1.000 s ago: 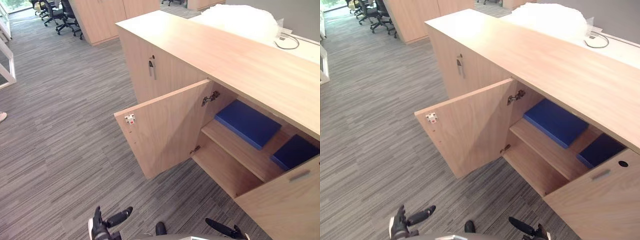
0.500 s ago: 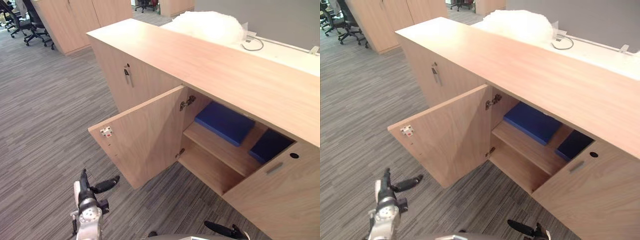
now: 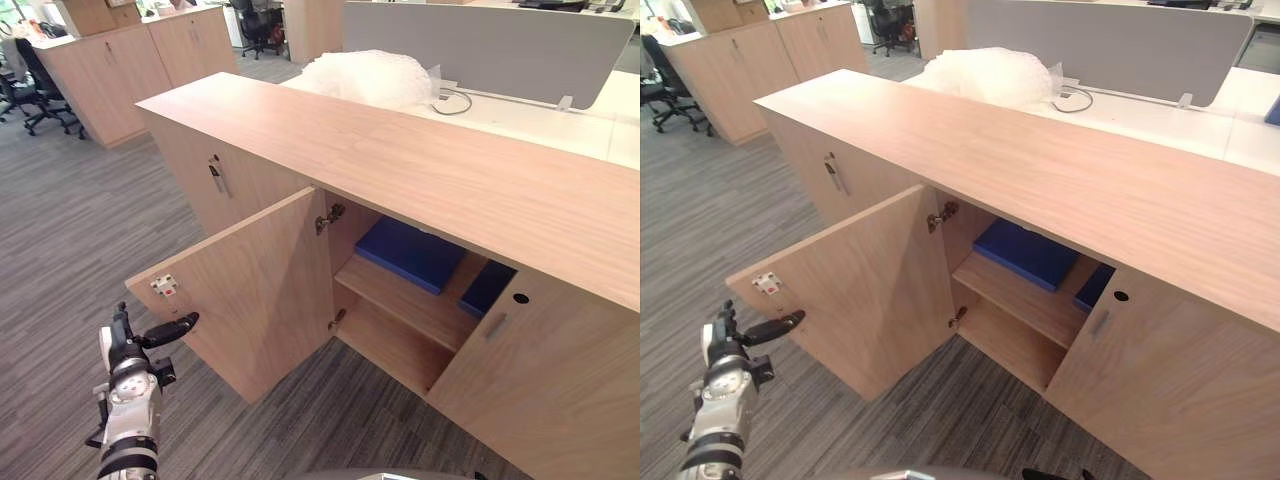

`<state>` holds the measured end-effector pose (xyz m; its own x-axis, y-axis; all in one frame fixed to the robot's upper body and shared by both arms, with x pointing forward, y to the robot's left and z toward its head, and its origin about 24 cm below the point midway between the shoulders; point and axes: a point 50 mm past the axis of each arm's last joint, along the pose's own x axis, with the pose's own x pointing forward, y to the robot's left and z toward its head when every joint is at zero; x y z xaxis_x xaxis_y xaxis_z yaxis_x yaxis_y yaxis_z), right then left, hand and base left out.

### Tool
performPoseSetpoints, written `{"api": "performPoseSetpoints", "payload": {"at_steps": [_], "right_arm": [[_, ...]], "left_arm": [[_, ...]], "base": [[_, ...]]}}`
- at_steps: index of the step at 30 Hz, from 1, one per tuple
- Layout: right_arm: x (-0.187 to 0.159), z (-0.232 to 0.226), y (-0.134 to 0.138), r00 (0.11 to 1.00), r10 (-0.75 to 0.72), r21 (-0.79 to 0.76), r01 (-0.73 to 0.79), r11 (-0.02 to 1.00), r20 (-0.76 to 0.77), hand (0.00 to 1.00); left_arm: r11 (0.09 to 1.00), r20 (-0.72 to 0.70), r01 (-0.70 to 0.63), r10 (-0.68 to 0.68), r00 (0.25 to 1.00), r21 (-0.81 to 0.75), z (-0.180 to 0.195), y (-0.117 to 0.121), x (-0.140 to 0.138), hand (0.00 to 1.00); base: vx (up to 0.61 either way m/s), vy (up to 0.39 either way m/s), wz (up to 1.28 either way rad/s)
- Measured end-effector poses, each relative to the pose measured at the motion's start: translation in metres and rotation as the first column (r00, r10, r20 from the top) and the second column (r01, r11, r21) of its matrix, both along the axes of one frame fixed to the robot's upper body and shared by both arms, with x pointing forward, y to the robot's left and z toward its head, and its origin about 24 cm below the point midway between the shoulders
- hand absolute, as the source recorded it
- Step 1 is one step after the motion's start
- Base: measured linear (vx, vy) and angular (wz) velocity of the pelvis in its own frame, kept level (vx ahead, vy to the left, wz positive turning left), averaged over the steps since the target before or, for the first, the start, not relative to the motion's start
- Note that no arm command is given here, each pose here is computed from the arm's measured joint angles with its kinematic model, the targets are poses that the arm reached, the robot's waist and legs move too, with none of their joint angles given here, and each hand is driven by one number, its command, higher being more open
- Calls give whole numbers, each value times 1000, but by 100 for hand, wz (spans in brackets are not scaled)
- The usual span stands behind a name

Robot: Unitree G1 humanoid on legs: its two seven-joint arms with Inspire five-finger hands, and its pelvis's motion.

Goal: Walk over to the cabinet, pick up the folder, carry it to the office cabinet, place the folder inside the office cabinet, then close the office cabinet door

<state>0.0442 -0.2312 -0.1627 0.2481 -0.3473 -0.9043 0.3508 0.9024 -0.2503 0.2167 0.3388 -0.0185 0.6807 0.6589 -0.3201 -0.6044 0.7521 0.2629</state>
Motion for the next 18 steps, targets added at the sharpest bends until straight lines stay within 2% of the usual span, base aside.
{"api": "performPoseSetpoints", "payload": {"at_steps": [3, 7, 9, 14, 18], "right_arm": [[0, 0, 1, 1000, 2, 7, -2, 1000, 2, 100], [1, -1, 6, 1000, 6, 33, -7, 999, 10, 100], [1, -2, 8, 1000, 8, 47, -9, 999, 11, 100], [1, -1, 7, 1000, 16, 44, -17, 999, 11, 100], [3, -1, 6, 999, 35, 40, -36, 999, 12, 100]], "left_arm": [[1000, 8, 21, -21, 1000, -12, 3, 1, 5, 100], [986, -20, 165, -165, 986, -30, 0, -12, 17, 100], [981, -33, 190, -191, 981, -31, -2, -13, 18, 100], [949, -146, 310, -300, 943, 53, -4, -19, 20, 100], [897, -234, 435, -407, 883, 80, -7, -24, 22, 100]], "base": [[2, 38, -10], [-20, 46, -2], [-52, 27, 0], [-61, 7, 3], [-70, 20, 8]]}}
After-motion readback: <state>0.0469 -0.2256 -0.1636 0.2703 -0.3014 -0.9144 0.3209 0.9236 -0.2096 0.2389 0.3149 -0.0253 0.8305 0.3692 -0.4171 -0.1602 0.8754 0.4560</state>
